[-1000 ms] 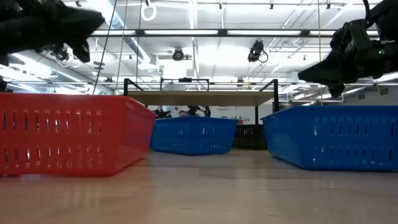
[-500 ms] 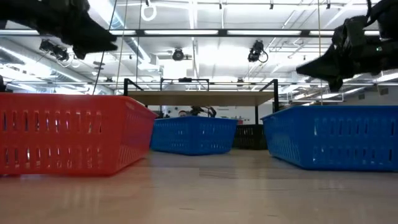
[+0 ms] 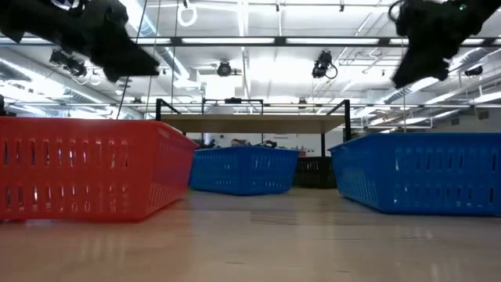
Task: Stack baskets on shelf by color
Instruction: Put the bottom right black bin on the shelf
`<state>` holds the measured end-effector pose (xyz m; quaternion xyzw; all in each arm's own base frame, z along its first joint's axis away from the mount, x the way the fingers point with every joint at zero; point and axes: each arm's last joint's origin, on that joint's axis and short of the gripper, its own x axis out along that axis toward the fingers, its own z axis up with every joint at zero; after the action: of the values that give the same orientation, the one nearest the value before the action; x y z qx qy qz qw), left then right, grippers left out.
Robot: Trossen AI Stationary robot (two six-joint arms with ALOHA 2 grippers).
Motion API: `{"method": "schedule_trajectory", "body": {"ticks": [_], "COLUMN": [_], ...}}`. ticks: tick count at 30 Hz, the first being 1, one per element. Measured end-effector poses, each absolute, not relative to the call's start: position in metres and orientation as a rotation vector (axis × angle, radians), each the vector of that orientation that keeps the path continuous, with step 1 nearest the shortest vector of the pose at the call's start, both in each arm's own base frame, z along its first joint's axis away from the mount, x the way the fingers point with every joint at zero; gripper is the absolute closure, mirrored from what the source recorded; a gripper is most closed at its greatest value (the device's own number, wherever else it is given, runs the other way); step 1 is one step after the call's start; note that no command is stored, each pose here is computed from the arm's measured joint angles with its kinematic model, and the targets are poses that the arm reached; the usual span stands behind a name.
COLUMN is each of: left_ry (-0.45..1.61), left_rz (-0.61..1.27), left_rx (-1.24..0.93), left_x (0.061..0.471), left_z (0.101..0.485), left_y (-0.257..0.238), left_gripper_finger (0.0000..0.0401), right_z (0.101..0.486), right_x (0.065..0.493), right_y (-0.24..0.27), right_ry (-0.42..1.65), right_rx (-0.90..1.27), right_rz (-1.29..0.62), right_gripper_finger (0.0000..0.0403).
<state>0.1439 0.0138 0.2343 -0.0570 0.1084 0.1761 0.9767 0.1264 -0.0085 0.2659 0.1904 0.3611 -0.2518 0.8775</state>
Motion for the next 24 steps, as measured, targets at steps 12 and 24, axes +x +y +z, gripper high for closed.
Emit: {"method": "schedule_trajectory", "body": {"ticks": [12,24], "left_ry": [0.084,0.179], "left_rz": [0.343,0.308], "left_rx": [-0.079,-0.153], "left_x": [0.146,0.145], "left_z": [0.248,0.238], "left_y": [0.014,0.012], "left_gripper_finger": [0.0213,0.0213], "right_z": [0.211,0.195], "right_x": [0.175,0.18], "right_y": [0.0,-0.013], "right_ry": [1.372,1.436], "right_rx": [0.172,0.13], "right_rz": [-0.454,-0.412], "right_gripper_finger": [0.0233,0.0233]}}
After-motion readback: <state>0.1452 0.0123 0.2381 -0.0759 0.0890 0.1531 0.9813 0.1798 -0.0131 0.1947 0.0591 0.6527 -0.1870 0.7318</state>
